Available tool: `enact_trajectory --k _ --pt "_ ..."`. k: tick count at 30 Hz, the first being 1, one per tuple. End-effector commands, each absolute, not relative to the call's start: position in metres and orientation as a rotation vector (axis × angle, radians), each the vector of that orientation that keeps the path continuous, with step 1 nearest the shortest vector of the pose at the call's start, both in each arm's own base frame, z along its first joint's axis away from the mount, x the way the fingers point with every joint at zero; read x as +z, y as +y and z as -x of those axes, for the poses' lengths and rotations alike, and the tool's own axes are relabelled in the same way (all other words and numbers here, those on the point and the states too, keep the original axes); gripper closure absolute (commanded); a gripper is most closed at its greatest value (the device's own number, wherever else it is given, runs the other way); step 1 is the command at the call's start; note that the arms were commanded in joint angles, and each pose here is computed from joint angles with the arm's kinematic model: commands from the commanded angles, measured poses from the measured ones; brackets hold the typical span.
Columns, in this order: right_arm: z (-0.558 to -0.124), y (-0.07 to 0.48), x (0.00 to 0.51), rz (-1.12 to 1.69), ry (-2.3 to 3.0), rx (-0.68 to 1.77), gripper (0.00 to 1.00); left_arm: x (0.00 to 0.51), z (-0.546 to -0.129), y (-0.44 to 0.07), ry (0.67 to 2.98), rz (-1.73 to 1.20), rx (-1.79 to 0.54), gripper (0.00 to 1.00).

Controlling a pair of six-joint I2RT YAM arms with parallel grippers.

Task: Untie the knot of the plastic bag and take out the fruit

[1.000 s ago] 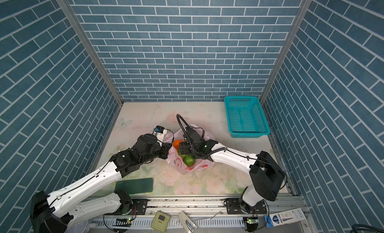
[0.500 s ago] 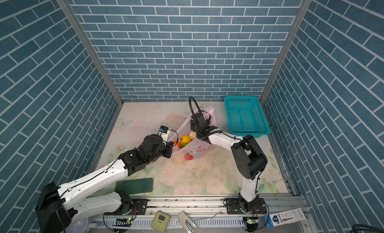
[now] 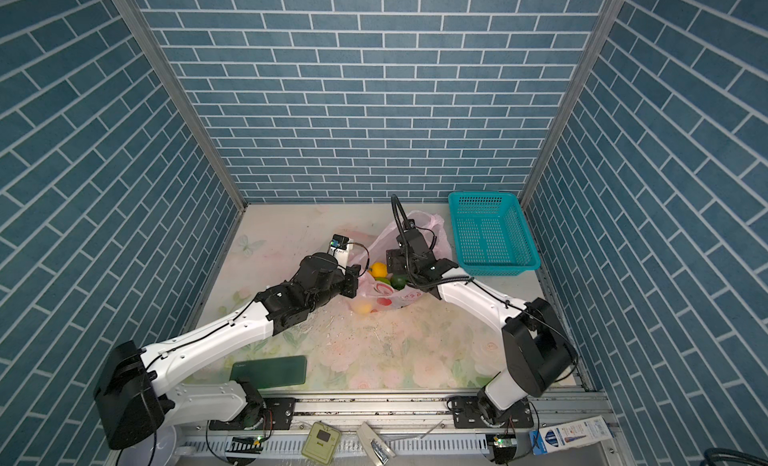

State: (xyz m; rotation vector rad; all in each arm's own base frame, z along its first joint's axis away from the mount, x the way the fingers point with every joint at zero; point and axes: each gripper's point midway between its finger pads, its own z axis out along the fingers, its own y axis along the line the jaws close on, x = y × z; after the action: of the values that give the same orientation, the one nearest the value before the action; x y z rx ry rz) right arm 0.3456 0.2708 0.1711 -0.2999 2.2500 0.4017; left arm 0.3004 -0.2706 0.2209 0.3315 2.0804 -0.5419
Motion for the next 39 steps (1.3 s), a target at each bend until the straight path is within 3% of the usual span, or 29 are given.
enact_trajectory --k 1,16,25,32,35,39 --pt "-0.299 0.271 0.14 0.328 2.382 0.44 0.18 0.228 -0.292 -0.273 2.079 -0.302 -0.625 1.0" --pt "-0.173 0.271 0.057 0.406 2.594 0.382 0.18 0.202 -0.235 -0.262 2.205 -0.319 -0.757 1.0" --pt "-0.188 0.305 0.107 0.335 2.556 0.484 0.19 0.182 -0.214 -0.219 2.295 -0.347 -0.544 1.0" --pt "-0.2 0.351 0.108 0.305 2.579 0.603 0.2 0.179 -0.221 -0.226 2.283 -0.357 -0.532 1.0" --pt "-0.212 0.343 0.108 0.23 2.557 0.541 0.2 0.184 -0.226 -0.229 2.259 -0.339 -0.526 1.0" --pt "-0.231 0.293 0.109 0.012 2.516 0.429 0.2 0.184 -0.226 -0.224 2.253 -0.323 -0.508 1.0"
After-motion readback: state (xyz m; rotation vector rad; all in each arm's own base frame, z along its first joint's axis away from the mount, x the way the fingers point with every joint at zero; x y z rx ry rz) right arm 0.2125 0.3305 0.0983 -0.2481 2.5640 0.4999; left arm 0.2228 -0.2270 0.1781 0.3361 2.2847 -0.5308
